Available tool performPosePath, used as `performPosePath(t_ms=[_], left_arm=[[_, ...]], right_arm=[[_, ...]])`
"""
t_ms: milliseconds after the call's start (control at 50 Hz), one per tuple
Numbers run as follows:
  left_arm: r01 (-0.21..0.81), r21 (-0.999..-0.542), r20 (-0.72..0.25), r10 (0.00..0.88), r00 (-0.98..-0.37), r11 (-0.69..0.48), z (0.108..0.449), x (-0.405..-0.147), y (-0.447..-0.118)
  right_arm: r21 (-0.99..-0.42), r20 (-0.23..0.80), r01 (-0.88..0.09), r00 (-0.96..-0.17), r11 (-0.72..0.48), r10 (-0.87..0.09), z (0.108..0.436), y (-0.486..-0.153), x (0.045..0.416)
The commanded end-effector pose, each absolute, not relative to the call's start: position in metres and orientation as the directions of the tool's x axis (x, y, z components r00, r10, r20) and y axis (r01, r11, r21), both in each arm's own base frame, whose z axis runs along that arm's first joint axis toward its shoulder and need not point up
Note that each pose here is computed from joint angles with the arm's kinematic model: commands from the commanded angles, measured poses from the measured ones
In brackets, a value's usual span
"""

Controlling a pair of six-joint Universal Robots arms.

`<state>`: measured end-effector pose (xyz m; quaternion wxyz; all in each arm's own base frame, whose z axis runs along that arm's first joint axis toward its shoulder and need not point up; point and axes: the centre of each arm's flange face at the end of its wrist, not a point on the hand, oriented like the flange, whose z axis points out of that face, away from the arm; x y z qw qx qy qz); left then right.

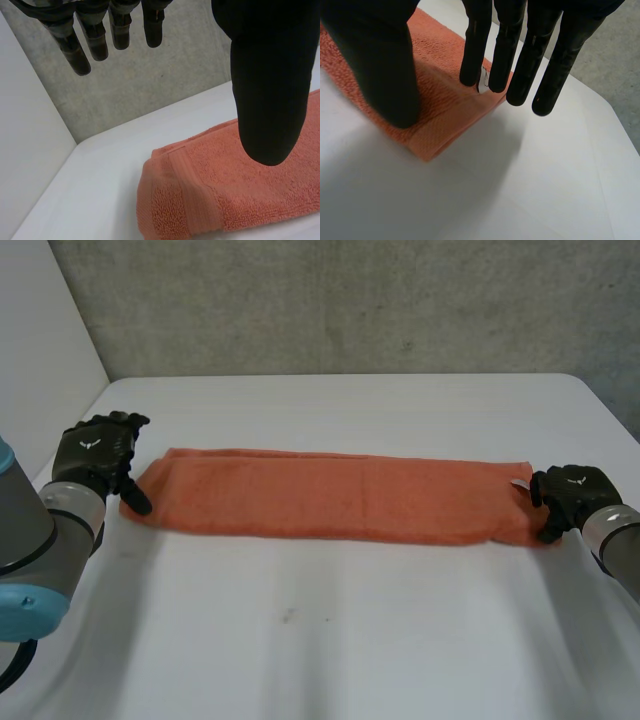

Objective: Fold the laundry

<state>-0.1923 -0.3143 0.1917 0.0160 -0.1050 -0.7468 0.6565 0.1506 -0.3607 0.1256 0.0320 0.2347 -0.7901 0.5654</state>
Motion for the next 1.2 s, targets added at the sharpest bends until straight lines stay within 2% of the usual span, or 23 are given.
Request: performPosePath(t_ms=[20, 120, 200, 300, 320, 400, 520, 560, 580, 620, 640, 680, 740, 780, 800, 840, 900, 940, 960, 1000, 1100, 1180, 1200], left_arm=[[0.138, -0.983, -0.114, 0.182, -0.977, 0.123, 0.188, -0.192, -0.312], [0.14, -0.982, -0.114, 0.188, -0.975, 0.128, 0.187, -0.194, -0.31], [0.141, -0.981, -0.114, 0.19, -0.975, 0.132, 0.186, -0.194, -0.309], [0.141, -0.981, -0.114, 0.192, -0.975, 0.134, 0.185, -0.194, -0.308], [0.143, -0.981, -0.116, 0.192, -0.975, 0.133, 0.185, -0.194, -0.308], [0.141, -0.981, -0.114, 0.193, -0.974, 0.132, 0.186, -0.195, -0.308], [0.141, -0.981, -0.114, 0.192, -0.975, 0.131, 0.186, -0.194, -0.308], [0.141, -0.981, -0.114, 0.192, -0.975, 0.131, 0.186, -0.194, -0.308], [0.141, -0.981, -0.114, 0.192, -0.975, 0.133, 0.186, -0.194, -0.307], [0.143, -0.98, -0.116, 0.192, -0.974, 0.135, 0.185, -0.194, -0.307], [0.142, -0.981, -0.114, 0.193, -0.974, 0.133, 0.186, -0.195, -0.306], [0.143, -0.98, -0.116, 0.194, -0.974, 0.134, 0.185, -0.195, -0.306], [0.143, -0.98, -0.116, 0.192, -0.974, 0.135, 0.185, -0.195, -0.306], [0.143, -0.98, -0.116, 0.194, -0.974, 0.134, 0.185, -0.195, -0.306], [0.142, -0.981, -0.114, 0.194, -0.974, 0.135, 0.185, -0.195, -0.305], [0.142, -0.98, -0.114, 0.194, -0.974, 0.136, 0.185, -0.195, -0.305], [0.144, -0.98, -0.116, 0.194, -0.974, 0.136, 0.185, -0.195, -0.305], [0.144, -0.98, -0.116, 0.196, -0.974, 0.137, 0.185, -0.195, -0.305], [0.144, -0.98, -0.116, 0.196, -0.974, 0.137, 0.185, -0.195, -0.305], [0.144, -0.98, -0.116, 0.196, -0.974, 0.137, 0.185, -0.195, -0.305], [0.145, -0.979, -0.116, 0.197, -0.973, 0.14, 0.184, -0.195, -0.304], [0.146, -0.98, -0.116, 0.212, -0.97, 0.133, 0.185, -0.2, -0.302], [0.146, -0.98, -0.116, 0.212, -0.97, 0.133, 0.185, -0.2, -0.302]], right_arm=[[-0.883, 0.303, -0.398, -0.888, 0.249, -0.347, 0.126, -0.363, 0.147], [-0.885, 0.299, -0.394, -0.889, 0.246, -0.348, 0.127, -0.368, 0.14], [-0.879, 0.333, -0.407, -0.897, 0.248, -0.291, 0.132, -0.379, 0.12], [-0.814, 0.487, -0.503, -0.863, 0.29, -0.133, 0.144, -0.4, 0.058], [-0.814, 0.487, -0.504, -0.863, 0.29, -0.132, 0.144, -0.4, 0.057], [-0.747, 0.609, -0.578, -0.793, 0.329, -0.011, 0.162, -0.413, 0.011], [-0.765, 0.605, -0.576, -0.796, 0.286, 0.013, 0.176, -0.419, 0.013], [-0.793, 0.585, -0.577, -0.811, 0.195, -0.016, 0.196, -0.419, 0.049], [-0.794, 0.585, -0.577, -0.811, 0.194, -0.016, 0.196, -0.419, 0.049], [-0.816, 0.57, -0.576, -0.816, 0.046, -0.097, 0.219, -0.411, 0.112], [-0.817, 0.57, -0.575, -0.816, 0.045, -0.097, 0.219, -0.411, 0.112], [-0.829, 0.558, -0.555, -0.808, -0.077, -0.186, 0.235, -0.396, 0.171], [-0.831, 0.556, -0.539, -0.797, -0.138, -0.236, 0.242, -0.385, 0.201], [-0.831, 0.557, -0.495, -0.745, -0.256, -0.367, 0.244, -0.357, 0.262], [-0.831, 0.557, -0.494, -0.745, -0.256, -0.368, 0.244, -0.357, 0.263], [-0.829, 0.559, -0.433, -0.648, -0.353, -0.517, 0.229, -0.324, 0.32], [-0.831, 0.556, -0.396, -0.587, -0.39, -0.589, 0.219, -0.304, 0.346], [-0.839, 0.541, -0.354, -0.475, -0.412, -0.694, 0.194, -0.271, 0.381], [-0.839, 0.541, -0.354, -0.474, -0.412, -0.695, 0.194, -0.271, 0.381], [-0.848, 0.517, -0.354, -0.393, -0.394, -0.76, 0.163, -0.248, 0.401], [-0.846, 0.499, -0.386, -0.327, -0.368, -0.803, 0.13, -0.228, 0.412], [-0.832, 0.525, -0.402, -0.349, -0.383, -0.776, 0.134, -0.233, 0.413], [-0.829, 0.538, -0.411, -0.396, -0.381, -0.744, 0.144, -0.241, 0.41]])
